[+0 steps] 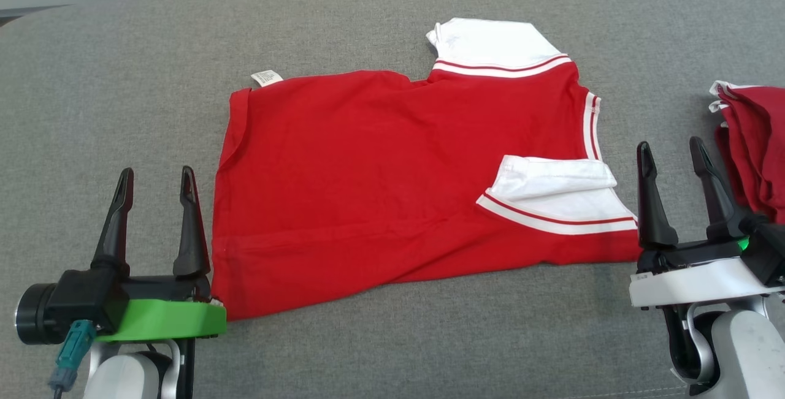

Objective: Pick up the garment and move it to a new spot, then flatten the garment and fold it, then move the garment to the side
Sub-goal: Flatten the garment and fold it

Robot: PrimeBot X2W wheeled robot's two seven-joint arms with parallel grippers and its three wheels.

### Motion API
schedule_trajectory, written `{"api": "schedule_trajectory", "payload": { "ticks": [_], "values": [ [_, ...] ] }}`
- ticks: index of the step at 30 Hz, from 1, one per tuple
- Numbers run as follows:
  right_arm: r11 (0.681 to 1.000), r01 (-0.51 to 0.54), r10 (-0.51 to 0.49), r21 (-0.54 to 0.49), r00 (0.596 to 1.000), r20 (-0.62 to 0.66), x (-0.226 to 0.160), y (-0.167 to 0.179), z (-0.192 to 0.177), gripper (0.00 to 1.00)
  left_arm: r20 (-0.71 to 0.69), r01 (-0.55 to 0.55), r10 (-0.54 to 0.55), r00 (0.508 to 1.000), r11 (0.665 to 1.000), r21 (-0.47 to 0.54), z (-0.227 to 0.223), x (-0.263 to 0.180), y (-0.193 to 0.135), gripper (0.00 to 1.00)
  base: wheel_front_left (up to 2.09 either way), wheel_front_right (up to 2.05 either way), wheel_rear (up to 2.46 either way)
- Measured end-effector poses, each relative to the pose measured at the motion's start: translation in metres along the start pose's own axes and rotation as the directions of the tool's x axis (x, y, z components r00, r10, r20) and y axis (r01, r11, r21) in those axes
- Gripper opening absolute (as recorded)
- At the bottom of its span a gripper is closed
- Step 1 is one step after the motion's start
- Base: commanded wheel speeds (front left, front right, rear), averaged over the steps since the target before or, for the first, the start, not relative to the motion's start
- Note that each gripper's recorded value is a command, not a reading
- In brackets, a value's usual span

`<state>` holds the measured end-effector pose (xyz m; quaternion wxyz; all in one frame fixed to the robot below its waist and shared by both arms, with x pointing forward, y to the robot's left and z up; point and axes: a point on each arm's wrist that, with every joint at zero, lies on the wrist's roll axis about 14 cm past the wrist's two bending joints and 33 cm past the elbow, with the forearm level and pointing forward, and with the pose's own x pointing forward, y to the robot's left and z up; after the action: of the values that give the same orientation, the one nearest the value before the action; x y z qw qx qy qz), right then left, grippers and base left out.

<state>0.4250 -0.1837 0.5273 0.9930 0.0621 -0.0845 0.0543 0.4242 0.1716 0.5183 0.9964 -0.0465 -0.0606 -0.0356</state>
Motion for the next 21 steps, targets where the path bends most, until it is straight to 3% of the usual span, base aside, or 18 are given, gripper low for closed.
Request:
{"api": "schedule_trajectory", "payload": {
  "ticks": [12,21],
  "values": [
    [1.0,-0.012,0.012,0.006,1.0,-0.015,-0.002,0.006,-0.005,1.0,-0.033,-0.004,0.003,0.999,1.0,-0.002,-0.009,-0.008,0.002,1.0,0.0,0.0,0.0],
    [0.999,0.038,-0.033,0.015,0.97,-0.241,-0.027,-0.01,-0.074,1.0,-0.242,-0.013,-0.005,0.97,0.997,-0.074,-0.075,-0.035,-0.007,1.0,0.0,0.0,0.0]
  ]
}}
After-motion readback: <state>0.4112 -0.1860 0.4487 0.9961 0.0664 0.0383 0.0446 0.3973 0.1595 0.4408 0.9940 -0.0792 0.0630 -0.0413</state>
